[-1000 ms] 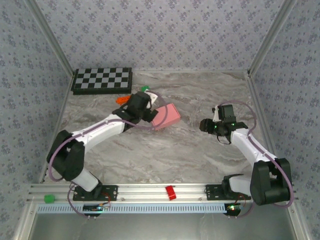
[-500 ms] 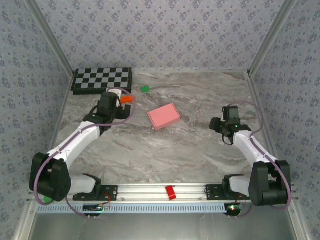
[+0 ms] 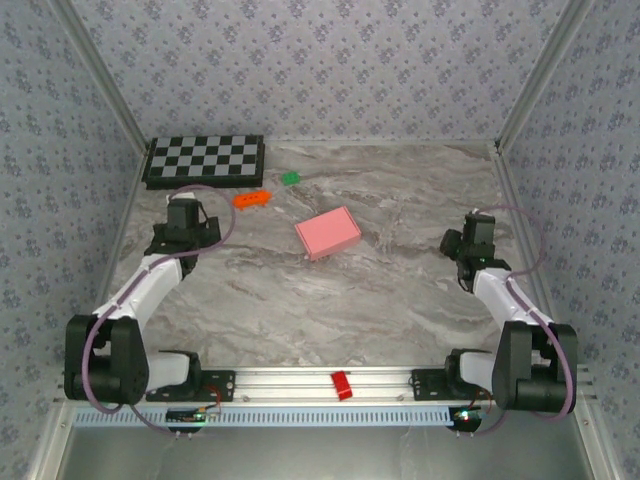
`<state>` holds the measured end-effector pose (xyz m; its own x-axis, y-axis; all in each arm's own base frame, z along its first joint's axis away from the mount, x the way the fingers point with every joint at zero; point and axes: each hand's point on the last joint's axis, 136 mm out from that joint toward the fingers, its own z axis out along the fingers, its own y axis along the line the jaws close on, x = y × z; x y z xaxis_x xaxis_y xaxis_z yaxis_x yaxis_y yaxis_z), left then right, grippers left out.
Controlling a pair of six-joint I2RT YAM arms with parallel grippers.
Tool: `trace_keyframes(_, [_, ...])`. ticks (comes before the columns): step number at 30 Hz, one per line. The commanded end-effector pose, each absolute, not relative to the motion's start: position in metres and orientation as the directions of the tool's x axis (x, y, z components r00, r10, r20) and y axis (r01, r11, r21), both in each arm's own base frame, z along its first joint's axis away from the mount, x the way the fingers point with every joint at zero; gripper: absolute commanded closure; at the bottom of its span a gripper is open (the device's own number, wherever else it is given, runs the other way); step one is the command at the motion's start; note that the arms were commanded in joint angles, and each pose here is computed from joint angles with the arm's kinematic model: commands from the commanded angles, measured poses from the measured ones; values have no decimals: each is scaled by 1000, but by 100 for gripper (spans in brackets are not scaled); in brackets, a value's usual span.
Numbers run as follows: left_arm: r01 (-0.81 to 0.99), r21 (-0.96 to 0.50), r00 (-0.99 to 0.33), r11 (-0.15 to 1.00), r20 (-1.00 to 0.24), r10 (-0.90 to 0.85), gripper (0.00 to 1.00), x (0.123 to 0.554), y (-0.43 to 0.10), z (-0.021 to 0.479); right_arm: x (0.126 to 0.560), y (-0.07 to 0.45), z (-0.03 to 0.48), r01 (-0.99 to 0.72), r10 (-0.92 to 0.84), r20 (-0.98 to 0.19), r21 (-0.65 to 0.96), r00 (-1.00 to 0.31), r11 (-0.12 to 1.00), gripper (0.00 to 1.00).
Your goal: Fold the paper box
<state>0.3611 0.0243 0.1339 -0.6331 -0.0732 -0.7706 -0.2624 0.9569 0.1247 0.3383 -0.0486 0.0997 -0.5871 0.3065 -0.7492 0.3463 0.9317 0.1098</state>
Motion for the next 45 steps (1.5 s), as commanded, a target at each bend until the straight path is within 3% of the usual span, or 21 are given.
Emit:
trace_keyframes(1, [-260,98,-590,961,-803,-78,0,374,27,132,350,-56,112,308,211,-834,52,-510,950,45])
trace_keyframes(15, [22,-13,-422,1000,-907,-2,0,396,-3,118,366,-31,121,93,44,-932,11,-359,996,41])
trace_keyframes(30, [61,-81,-341,995,-938,-56,0,389,4,108,380,-17,107,0,25,-951,26,-307,1000,40])
trace_keyframes(39, [-60,-37,-389,998,-919,-57,1,397,17,88,389,-13,88,4,-10,-935,-12,-355,1000,37])
trace_keyframes(40, [-68,-14,-380,998,-924,-39,0,398,15,88,392,-14,88,15,-13,-934,-19,-357,1000,33])
trace_keyframes(42, [-72,-11,-388,997,-921,-38,0,398,15,88,392,-14,85,21,-17,-924,-28,-383,999,0])
trace_keyframes(45, [-71,-10,-384,997,-923,-36,0,398,15,88,392,-14,86,21,-15,-927,-25,-375,999,0])
